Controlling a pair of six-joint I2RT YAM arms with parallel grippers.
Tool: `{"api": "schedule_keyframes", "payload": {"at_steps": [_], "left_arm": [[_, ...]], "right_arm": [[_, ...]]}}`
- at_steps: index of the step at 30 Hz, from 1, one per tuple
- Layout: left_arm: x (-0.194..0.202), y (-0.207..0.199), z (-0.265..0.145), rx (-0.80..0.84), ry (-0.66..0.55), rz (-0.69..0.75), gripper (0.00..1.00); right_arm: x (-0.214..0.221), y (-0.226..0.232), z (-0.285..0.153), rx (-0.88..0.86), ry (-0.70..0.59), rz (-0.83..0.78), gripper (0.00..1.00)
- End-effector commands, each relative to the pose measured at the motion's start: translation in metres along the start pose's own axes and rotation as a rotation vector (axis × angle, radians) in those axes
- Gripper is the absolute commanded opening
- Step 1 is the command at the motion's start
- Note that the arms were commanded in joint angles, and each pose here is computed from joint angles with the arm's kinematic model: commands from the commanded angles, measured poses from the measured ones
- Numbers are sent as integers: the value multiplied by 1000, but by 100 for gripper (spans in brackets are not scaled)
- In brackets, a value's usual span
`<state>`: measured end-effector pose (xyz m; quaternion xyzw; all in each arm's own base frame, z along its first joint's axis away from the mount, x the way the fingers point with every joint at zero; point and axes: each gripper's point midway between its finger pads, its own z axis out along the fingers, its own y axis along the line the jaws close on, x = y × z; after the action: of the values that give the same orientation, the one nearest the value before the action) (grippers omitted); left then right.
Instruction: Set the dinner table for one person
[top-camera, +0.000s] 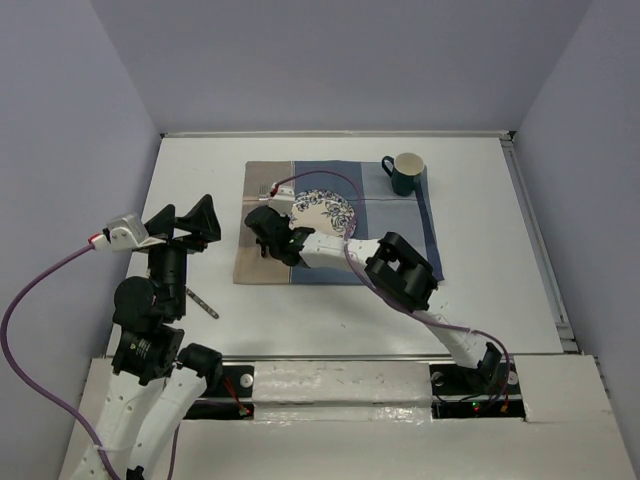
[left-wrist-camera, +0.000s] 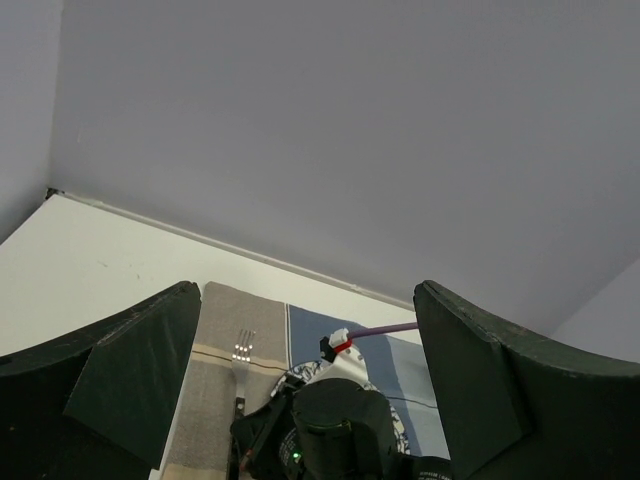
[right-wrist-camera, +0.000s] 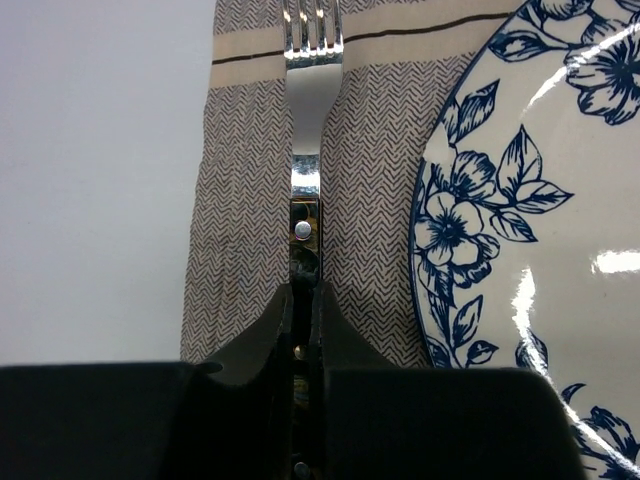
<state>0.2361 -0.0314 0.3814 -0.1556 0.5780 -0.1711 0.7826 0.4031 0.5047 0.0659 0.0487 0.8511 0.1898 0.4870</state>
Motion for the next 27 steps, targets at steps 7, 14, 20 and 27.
{"api": "schedule_keyframes", "payload": {"at_steps": [7,14,20,27], "left_arm": [[-8,-5,2,19,-35,-14,99],[-9,-4,1,16,-38,-12,99],[-10,-2,1,6,-41,-4,99],[-30,10,-5,-62,-103,5,99]], "right_arm": [[2,10,2,-14,-6,73,31],[-37,34,-24,-102,-25,43,48],[-54,70,-68,-270,-28,-24,49],[21,129,-133,-712,126,-312,56]]}}
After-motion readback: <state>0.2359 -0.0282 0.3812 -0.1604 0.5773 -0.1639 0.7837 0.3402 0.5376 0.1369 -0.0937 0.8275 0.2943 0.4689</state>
